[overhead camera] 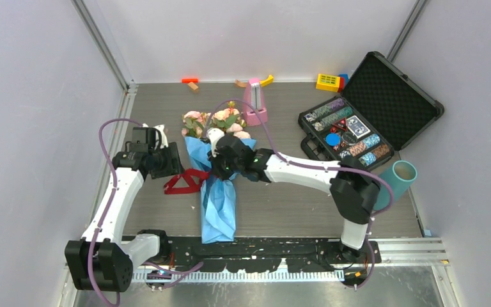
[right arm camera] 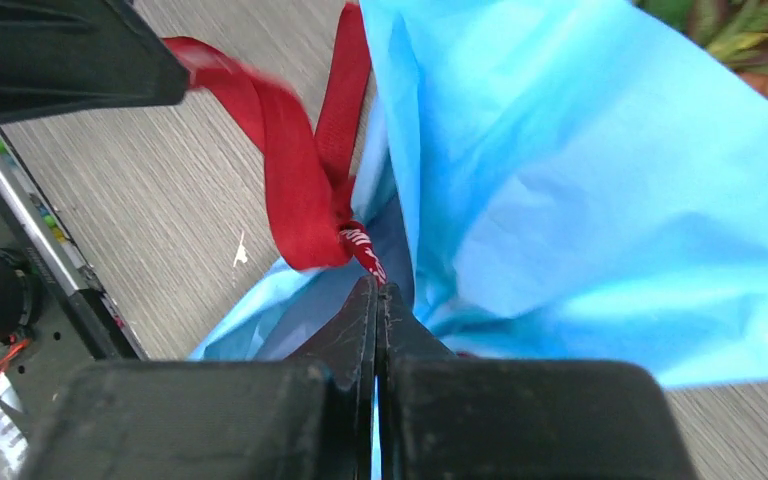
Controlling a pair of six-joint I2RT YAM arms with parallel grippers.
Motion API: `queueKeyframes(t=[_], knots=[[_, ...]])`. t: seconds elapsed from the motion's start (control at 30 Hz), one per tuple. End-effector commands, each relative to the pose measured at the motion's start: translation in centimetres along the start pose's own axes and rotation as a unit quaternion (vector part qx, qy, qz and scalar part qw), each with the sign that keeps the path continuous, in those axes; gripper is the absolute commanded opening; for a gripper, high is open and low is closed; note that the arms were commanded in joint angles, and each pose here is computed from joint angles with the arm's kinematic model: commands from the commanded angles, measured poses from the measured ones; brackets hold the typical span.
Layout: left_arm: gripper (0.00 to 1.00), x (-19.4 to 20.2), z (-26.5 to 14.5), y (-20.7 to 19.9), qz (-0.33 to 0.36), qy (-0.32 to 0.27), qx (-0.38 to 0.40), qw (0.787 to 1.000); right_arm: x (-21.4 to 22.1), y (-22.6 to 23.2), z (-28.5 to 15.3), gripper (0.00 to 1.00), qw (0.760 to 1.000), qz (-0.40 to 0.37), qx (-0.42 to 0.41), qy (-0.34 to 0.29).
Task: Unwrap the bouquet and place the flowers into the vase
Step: Untie the ribbon from the wrapping paper.
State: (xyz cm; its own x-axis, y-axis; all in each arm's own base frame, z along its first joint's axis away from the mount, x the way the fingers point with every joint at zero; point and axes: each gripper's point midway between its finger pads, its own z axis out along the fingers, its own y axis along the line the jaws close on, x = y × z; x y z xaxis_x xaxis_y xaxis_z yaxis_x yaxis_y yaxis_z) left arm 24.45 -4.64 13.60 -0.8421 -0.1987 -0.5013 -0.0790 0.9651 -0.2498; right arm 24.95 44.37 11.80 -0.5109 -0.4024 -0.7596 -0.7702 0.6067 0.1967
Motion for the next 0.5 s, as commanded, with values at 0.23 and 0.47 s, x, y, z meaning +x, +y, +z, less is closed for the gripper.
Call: queueKeyframes(t=[0.23, 0.47], knots=[[0.75, -2.4, -3.2, -4.7, 0.049, -0.097, 0.135, 0.985, -7.4, -1.2, -7.6, 0.0, 0.974, 0.094, 0.045, -0.203], [0.77, -1.9, -3.5, -8.3, 0.044, -0.076, 0.231, 0.969, -6.4, -2.4, -8.6, 0.0, 0.962, 0.142, 0.066, -0.223]])
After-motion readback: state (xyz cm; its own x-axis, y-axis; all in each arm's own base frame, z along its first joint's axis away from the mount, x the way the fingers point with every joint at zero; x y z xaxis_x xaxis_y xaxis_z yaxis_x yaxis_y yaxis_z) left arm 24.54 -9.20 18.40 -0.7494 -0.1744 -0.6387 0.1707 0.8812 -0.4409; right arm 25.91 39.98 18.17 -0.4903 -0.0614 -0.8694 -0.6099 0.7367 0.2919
